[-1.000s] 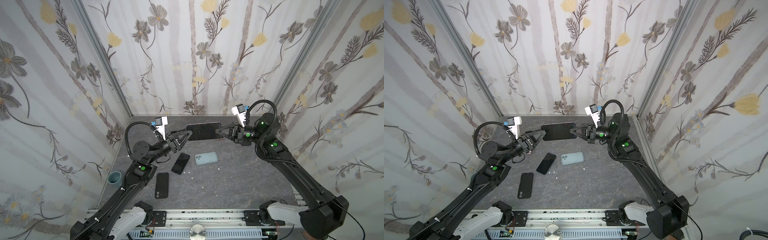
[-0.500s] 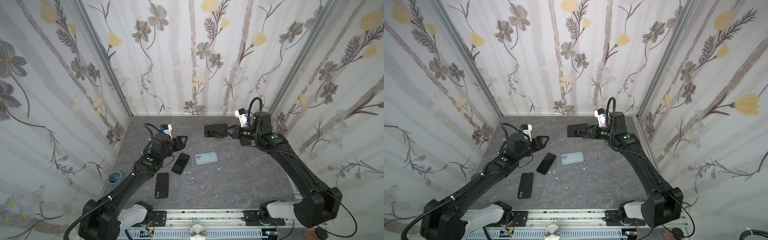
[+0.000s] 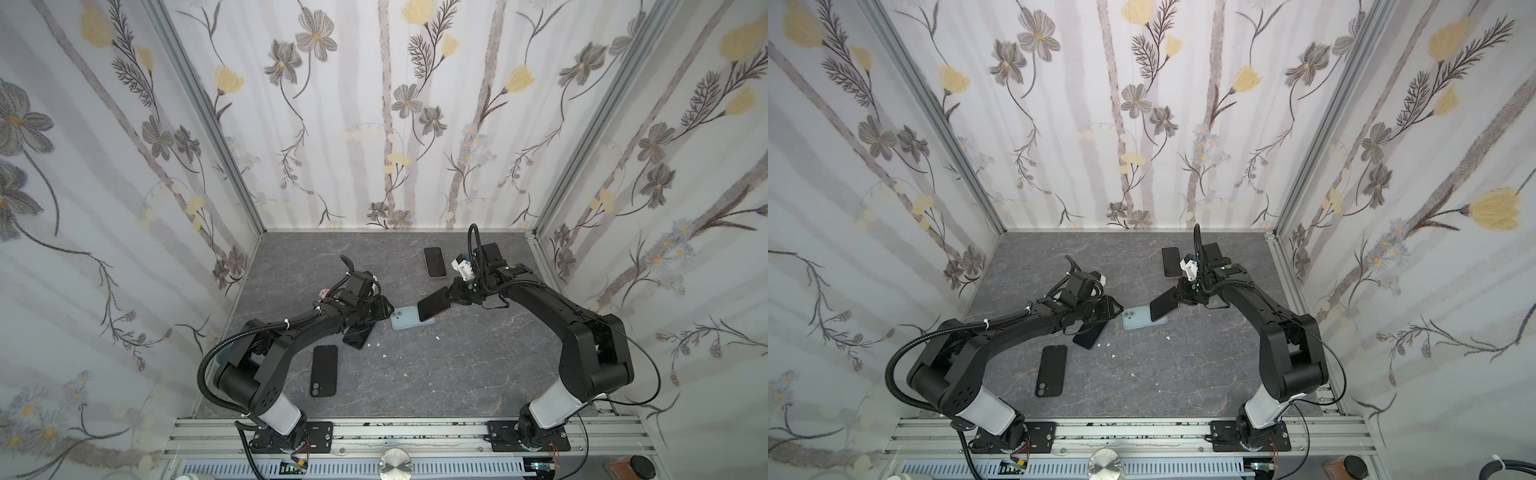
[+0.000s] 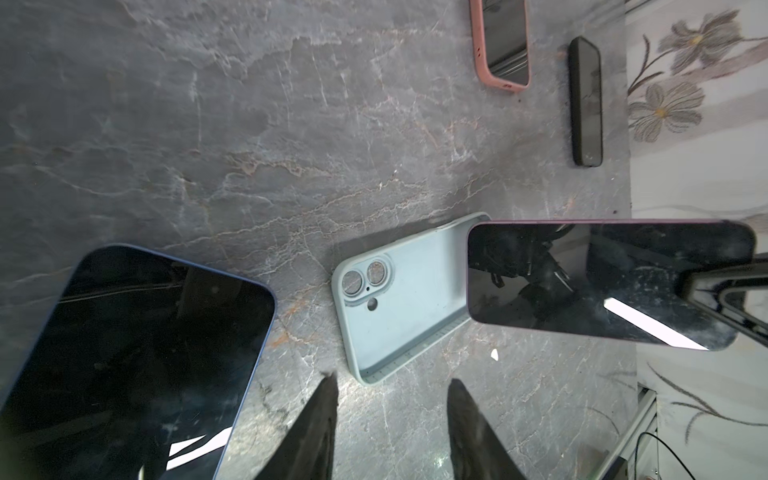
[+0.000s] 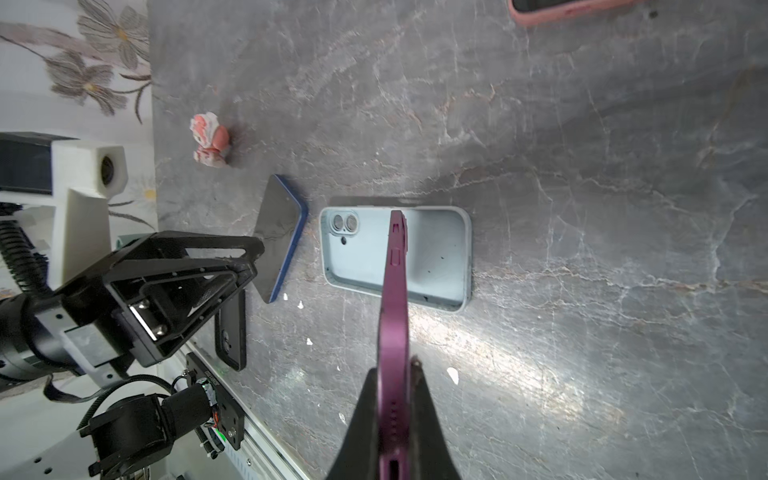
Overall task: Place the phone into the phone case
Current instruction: 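Lower the purple phone toward the light blue case while left gripper grips the case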
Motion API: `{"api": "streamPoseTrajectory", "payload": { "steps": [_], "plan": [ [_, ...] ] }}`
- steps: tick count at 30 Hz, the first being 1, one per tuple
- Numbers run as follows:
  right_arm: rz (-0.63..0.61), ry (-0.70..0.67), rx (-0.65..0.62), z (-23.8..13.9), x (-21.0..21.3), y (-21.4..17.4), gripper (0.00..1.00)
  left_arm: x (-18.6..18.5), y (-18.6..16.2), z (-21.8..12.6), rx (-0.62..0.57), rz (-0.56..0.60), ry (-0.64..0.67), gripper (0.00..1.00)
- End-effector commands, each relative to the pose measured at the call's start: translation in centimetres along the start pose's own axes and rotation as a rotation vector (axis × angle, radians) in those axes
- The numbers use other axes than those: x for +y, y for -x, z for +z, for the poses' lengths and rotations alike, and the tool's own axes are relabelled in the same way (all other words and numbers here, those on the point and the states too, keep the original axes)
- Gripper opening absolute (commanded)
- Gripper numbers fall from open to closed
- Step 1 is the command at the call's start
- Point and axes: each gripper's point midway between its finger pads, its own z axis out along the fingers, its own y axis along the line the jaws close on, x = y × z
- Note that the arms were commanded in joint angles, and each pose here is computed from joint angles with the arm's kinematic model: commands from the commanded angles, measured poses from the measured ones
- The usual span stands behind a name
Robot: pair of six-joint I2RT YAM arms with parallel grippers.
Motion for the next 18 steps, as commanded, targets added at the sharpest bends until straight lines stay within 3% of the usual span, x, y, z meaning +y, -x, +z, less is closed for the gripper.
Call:
{"api": "streamPoseTrajectory", "payload": {
  "steps": [1, 9, 18],
  "plan": [
    [-0.003, -0.005, 0.016, 0.8, -0.7, -0.5, 0.00, 0.0, -0.3, 1.2, 0.028, 0.008, -0.004, 0.39],
    [0.056, -0.052, 0.057, 1.1, -2.8, -2.1, 0.00, -1.1, -2.6, 3.7, 0.117, -0.001, -0.048, 0.37],
    [0.108, -0.111, 0.077, -0.9, -6.0, -3.5, 0.00, -2.7, -4.2, 3.9, 0.154, 0.016, -0.091, 0.37]
  ]
}}
